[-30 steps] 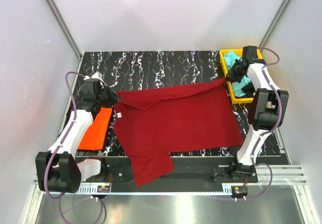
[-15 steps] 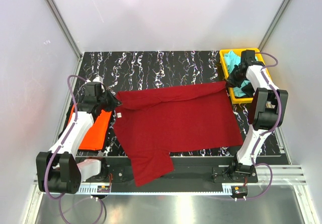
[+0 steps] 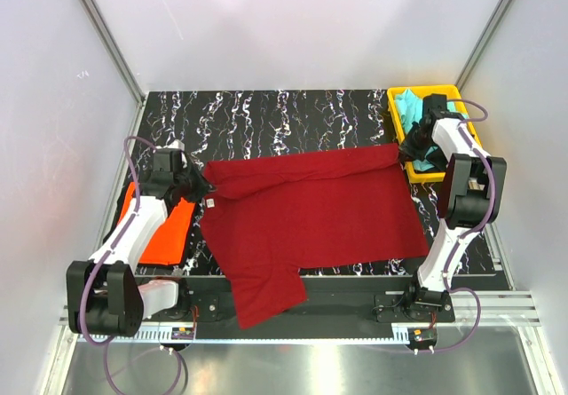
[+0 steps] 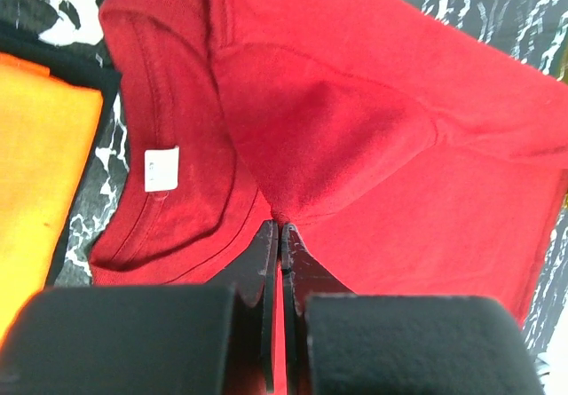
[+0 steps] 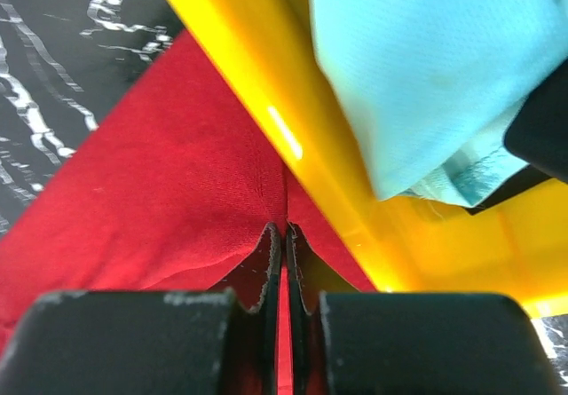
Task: Fold and stack the t-shirts
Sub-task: Fold the tshirt
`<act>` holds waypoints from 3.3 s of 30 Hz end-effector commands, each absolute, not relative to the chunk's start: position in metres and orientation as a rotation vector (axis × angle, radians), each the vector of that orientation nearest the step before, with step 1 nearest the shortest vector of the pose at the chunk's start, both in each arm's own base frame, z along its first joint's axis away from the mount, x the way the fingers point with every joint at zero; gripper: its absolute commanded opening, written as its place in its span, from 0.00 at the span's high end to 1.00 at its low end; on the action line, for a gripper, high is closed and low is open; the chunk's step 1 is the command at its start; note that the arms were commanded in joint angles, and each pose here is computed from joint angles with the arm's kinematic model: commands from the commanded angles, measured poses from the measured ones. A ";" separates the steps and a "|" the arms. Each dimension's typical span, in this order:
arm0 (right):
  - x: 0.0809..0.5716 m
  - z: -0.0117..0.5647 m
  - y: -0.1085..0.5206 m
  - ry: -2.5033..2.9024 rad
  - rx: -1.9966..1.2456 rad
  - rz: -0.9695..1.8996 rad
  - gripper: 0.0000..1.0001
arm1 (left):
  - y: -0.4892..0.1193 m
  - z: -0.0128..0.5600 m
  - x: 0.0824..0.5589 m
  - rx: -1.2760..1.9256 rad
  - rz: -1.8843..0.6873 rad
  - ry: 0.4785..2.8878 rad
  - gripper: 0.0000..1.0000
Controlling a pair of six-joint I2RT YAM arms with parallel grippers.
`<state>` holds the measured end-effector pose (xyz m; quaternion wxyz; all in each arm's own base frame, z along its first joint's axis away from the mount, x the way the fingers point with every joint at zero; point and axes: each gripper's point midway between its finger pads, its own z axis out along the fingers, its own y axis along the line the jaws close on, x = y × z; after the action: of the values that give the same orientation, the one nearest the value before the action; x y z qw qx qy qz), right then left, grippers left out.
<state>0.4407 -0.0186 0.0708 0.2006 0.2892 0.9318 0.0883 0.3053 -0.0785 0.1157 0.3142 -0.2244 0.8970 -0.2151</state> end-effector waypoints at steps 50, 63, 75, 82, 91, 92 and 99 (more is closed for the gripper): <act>0.432 0.027 -0.046 2.716 0.789 -0.038 0.86 | -0.082 0.081 0.284 -0.654 -0.593 2.455 1.00; 0.432 0.020 -0.049 2.744 0.778 -0.092 0.83 | -0.079 0.079 0.286 -0.633 -0.588 2.490 1.00; 0.440 0.111 -0.007 2.599 0.614 -0.010 0.48 | -0.088 0.103 0.308 -0.542 -0.659 2.449 1.00; 0.427 0.163 0.044 2.537 0.440 0.129 0.41 | -0.092 0.101 0.297 -0.535 -0.694 2.438 1.00; 0.351 0.173 0.222 2.501 0.208 0.736 0.49 | -0.090 0.139 0.337 -0.424 -0.670 2.341 1.00; 0.349 0.175 0.235 2.484 0.176 0.777 0.50 | -0.090 0.142 0.344 -0.402 -0.665 2.336 1.00; 0.333 0.151 0.303 2.531 0.057 0.943 0.55 | -0.094 0.147 0.410 -0.331 -0.664 2.318 1.00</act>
<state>0.3204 0.2711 0.1429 0.2137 0.0193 0.9352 0.2817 0.3800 -0.0905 0.1388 0.3211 -0.1576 0.9014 -0.2442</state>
